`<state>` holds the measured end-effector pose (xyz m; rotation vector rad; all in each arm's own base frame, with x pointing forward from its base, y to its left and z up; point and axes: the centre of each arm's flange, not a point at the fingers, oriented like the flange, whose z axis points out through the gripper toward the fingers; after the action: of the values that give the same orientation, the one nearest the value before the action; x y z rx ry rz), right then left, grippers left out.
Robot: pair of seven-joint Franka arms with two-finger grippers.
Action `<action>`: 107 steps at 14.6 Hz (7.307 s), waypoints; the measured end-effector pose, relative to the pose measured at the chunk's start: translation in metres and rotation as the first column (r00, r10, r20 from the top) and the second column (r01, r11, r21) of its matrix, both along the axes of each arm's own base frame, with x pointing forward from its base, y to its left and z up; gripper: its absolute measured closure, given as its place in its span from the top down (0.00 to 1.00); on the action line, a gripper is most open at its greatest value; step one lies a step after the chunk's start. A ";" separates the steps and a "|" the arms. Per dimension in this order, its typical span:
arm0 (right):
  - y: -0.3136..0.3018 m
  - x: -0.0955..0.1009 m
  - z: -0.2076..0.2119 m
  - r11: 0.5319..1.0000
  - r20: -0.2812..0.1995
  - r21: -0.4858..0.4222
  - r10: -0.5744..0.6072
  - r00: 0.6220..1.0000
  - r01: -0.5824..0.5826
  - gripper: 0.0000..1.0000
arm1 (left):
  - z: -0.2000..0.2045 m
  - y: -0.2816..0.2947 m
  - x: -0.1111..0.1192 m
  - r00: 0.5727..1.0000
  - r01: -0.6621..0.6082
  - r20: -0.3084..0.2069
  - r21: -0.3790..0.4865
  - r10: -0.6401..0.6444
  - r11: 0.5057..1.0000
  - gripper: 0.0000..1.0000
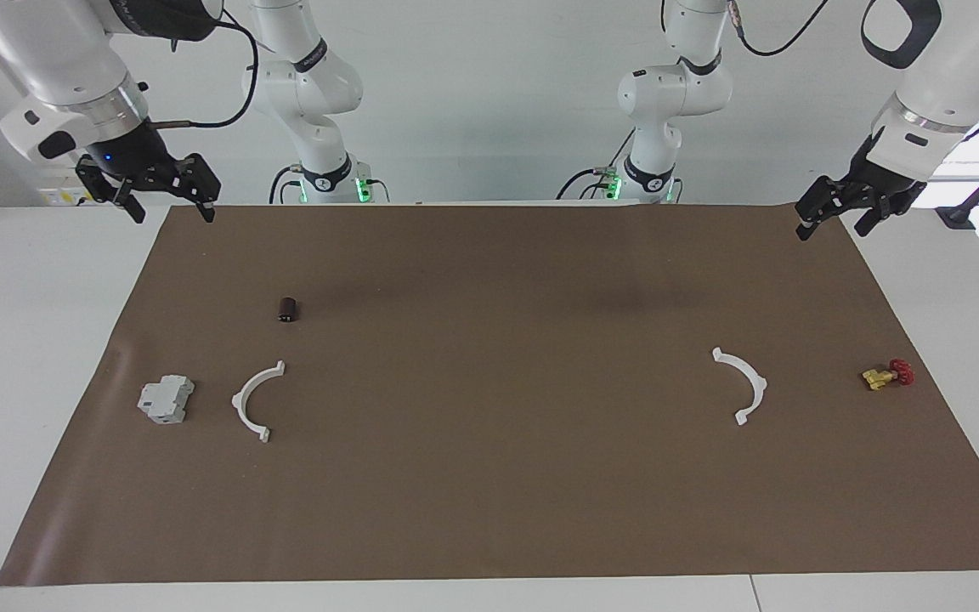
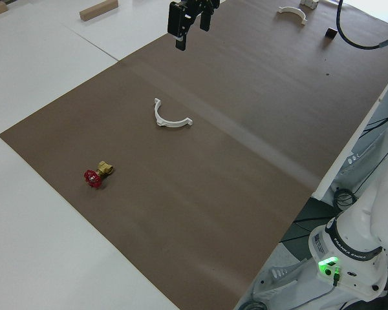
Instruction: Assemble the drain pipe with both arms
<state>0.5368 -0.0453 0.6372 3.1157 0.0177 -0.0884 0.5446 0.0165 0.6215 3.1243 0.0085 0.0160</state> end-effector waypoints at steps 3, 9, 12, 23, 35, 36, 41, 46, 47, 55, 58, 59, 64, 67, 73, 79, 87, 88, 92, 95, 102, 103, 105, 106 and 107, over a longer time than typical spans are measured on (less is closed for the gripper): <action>0.000 0.000 0.000 1.000 0.000 0.000 0.000 1.000 0.000 1.00 | 0.000 0.000 0.000 1.000 0.000 0.000 0.000 0.000 1.000 1.00; -0.001 0.000 -0.003 1.000 -0.006 0.001 -0.002 1.000 0.002 1.00 | -0.002 -0.001 -0.001 1.000 0.002 -0.012 0.000 -0.002 1.000 1.00; 0.000 0.003 -0.013 1.000 -0.002 0.001 0.010 1.000 -0.010 1.00 | -0.008 -0.001 -0.003 1.000 0.002 -0.026 -0.001 -0.002 1.000 1.00; 0.005 0.089 -0.226 0.999 0.090 0.011 0.046 0.995 -0.047 1.00 | -0.134 0.006 0.023 0.998 -0.013 0.061 0.004 0.013 1.000 1.00; -0.016 0.098 -0.327 0.987 0.073 0.027 0.154 0.985 -0.157 0.78 | -0.295 -0.004 0.077 0.996 0.050 0.072 0.013 -0.051 0.999 0.98; -0.016 0.097 -0.330 0.987 0.077 0.026 0.154 0.985 -0.156 0.75 | -0.299 -0.004 0.077 0.996 0.055 0.068 0.013 -0.055 0.998 0.97; -0.017 0.094 -0.337 0.987 0.078 0.025 0.154 0.985 -0.157 0.65 | -0.308 0.000 0.074 0.994 0.079 0.070 0.017 -0.080 0.997 0.85; -0.025 0.091 -0.344 0.986 0.080 0.023 0.162 0.983 -0.165 0.60 | -0.311 0.001 0.072 0.994 0.083 0.072 0.018 -0.084 0.996 0.69; -0.025 0.090 -0.344 0.986 0.080 0.023 0.163 0.983 -0.165 0.55 | -0.311 0.001 0.073 0.994 0.083 0.073 0.018 -0.084 0.996 0.56; -0.025 0.088 -0.348 0.986 0.078 0.023 0.164 0.983 -0.166 0.49 | -0.310 0.007 0.073 0.994 0.074 0.077 0.020 -0.075 0.997 0.20; -0.025 0.088 -0.348 0.986 0.078 0.023 0.164 0.983 -0.166 0.45 | -0.299 0.010 0.074 0.993 0.069 0.095 0.022 -0.071 0.997 0.20; -0.024 0.088 -0.348 0.986 0.078 0.024 0.164 0.983 -0.167 0.39 | -0.293 0.011 0.075 0.992 0.067 0.104 0.023 -0.069 0.997 0.20; -0.019 0.094 -0.336 0.984 0.073 0.029 0.174 0.982 -0.177 0.21 | -0.259 0.012 0.071 0.989 0.064 0.134 0.026 -0.067 0.998 0.20; 0.023 0.117 -0.278 0.988 0.035 0.060 0.142 0.989 -0.144 0.21 | -0.238 0.015 0.067 0.988 0.058 0.145 0.027 -0.062 0.998 0.20; 0.307 0.094 -0.235 0.995 0.049 0.071 -0.075 0.996 0.071 0.21 | -0.216 0.010 0.066 0.987 0.085 0.130 0.051 -0.091 0.995 0.20; 0.401 0.073 -0.310 0.991 0.056 0.074 -0.114 0.992 0.110 0.21 | -0.215 -0.061 0.065 0.986 0.093 0.131 0.065 -0.101 0.993 0.20; 0.390 0.058 -0.334 0.993 0.009 0.039 -0.112 0.994 0.111 0.27 | -0.220 -0.198 0.038 0.989 0.032 0.140 0.089 -0.044 0.996 0.20; 0.390 0.057 -0.335 0.993 0.012 0.041 -0.111 0.994 0.110 0.37 | -0.222 -0.209 0.035 0.989 0.029 0.140 0.089 -0.041 0.996 0.20; 0.381 0.066 -0.318 0.991 0.043 0.057 -0.126 0.991 0.124 0.80 | -0.238 -0.256 0.029 0.991 -0.018 0.133 0.078 0.007 0.997 0.20; 0.318 0.090 -0.245 0.987 0.058 0.066 -0.153 0.986 0.150 1.00 | -0.266 -0.305 0.036 0.991 -0.056 0.123 0.072 0.047 0.996 0.20; 0.113 0.032 -0.037 0.976 0.001 0.060 -0.210 0.978 0.209 1.00 | -0.291 -0.388 0.024 0.990 -0.069 0.129 0.054 0.061 0.996 0.20; 0.100 0.017 -0.019 0.978 -0.008 0.059 -0.198 0.980 0.199 1.00 | -0.293 -0.392 0.020 0.991 -0.062 0.125 0.057 0.054 0.996 0.20; 0.080 -0.003 -0.002 0.986 -0.028 0.027 -0.163 0.986 0.164 1.00 | -0.302 -0.399 0.011 0.993 -0.045 0.110 0.069 0.037 0.997 0.20; 0.072 -0.006 0.000 0.990 -0.024 0.013 -0.143 0.989 0.143 1.00 | -0.306 -0.401 0.006 0.994 -0.037 0.101 0.076 0.030 0.996 0.20; 0.068 -0.006 -0.002 0.992 -0.026 0.007 -0.127 0.992 0.127 1.00 | -0.310 -0.404 0.001 0.995 -0.029 0.094 0.081 0.021 0.996 0.20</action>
<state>0.5311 0.0225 0.6355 3.1215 -0.1800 -0.1303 0.5456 -0.3879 0.3113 3.2025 0.0472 0.1659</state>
